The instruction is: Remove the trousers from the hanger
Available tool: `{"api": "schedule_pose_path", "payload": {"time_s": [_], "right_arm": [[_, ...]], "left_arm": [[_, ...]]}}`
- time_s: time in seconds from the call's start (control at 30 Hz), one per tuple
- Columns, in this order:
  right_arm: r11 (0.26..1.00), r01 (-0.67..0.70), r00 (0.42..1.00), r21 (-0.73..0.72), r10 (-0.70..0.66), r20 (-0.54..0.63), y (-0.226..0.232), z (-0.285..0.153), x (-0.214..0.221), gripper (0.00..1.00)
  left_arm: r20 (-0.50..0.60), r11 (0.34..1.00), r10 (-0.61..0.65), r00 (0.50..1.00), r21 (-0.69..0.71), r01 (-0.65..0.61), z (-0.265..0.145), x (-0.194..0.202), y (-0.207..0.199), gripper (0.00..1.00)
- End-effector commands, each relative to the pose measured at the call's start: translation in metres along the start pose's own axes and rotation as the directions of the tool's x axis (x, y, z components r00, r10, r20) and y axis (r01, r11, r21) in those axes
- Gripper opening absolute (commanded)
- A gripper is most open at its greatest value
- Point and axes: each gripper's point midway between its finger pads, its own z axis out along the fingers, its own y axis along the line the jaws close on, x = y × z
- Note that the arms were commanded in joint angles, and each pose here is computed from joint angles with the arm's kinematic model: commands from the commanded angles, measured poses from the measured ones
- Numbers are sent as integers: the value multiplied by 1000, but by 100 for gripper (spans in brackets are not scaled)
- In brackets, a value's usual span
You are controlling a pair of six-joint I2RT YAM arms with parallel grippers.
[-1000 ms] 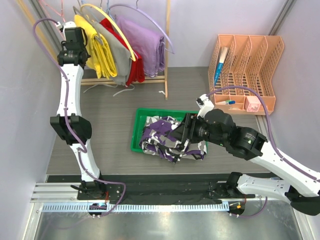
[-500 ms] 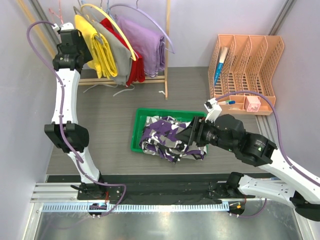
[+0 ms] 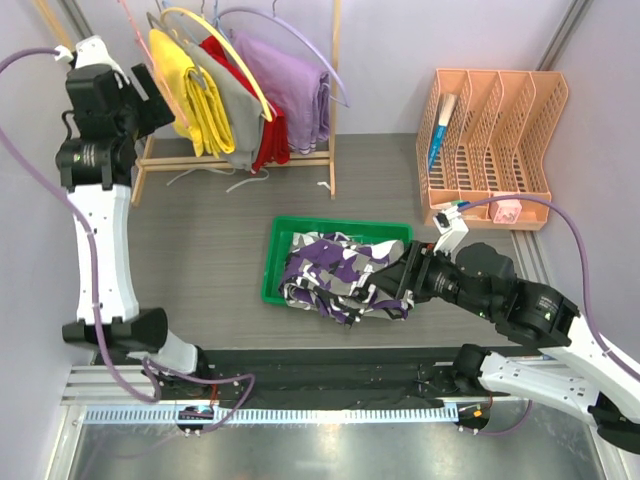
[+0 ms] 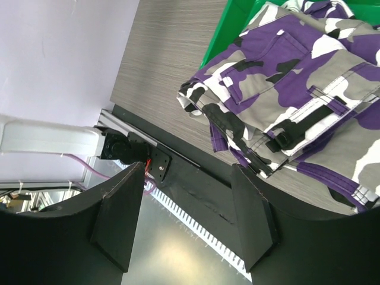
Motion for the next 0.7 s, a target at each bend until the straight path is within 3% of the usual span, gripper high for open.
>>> {"api": "schedule_pose_path", "payload": {"time_s": [0.0, 0.07, 0.1, 0.17, 0.2, 0.27, 0.33, 0.4, 0.43, 0.5, 0.53, 0.67], "right_arm": [[998, 15, 1000, 56, -16, 26, -15, 1, 0, 66], [997, 14, 1000, 74, -16, 26, -21, 2, 2, 67], [996, 11, 999, 86, -14, 32, -24, 3, 3, 67], [995, 6, 999, 103, -9, 31, -29, 6, 6, 67], [993, -5, 999, 116, 0, 43, -32, 8, 5, 67], [991, -19, 999, 132, 12, 52, -37, 9, 6, 68], [990, -40, 997, 139, 30, 76, -39, 9, 3, 69], [989, -59, 994, 132, 46, 96, -42, 9, 4, 69], [987, -79, 990, 140, 62, 123, -45, 8, 1, 70], [986, -106, 984, 128, 86, 157, -50, 5, 1, 71], [981, -135, 979, 142, 110, 172, -58, 7, 4, 71], [967, -212, 952, 141, 171, 254, -72, 3, 1, 77]], "left_arm": [[-63, 982, -68, 996, 174, 78, -44, 25, -22, 85], [-19, 944, -145, 989, 296, 144, -81, 17, -38, 86], [-93, 917, -153, 984, 359, 176, -83, 43, -47, 86], [-72, 849, -233, 970, 472, 239, -123, 43, -58, 87], [-157, 817, -225, 962, 508, 274, -125, 77, -63, 87], [-127, 750, -288, 949, 587, 306, -165, 78, -66, 88], [-227, 703, -299, 927, 605, 374, -171, 120, -67, 89], [-251, 614, -349, 903, 667, 422, -202, 128, -71, 89], [-333, 580, -327, 885, 668, 466, -204, 156, -75, 89], [-358, 495, -375, 855, 703, 511, -224, 160, -77, 89], [-403, 489, -380, 833, 676, 551, -216, 182, -75, 89], [-483, 379, -365, 796, 703, 601, -233, 208, -80, 90]]}}
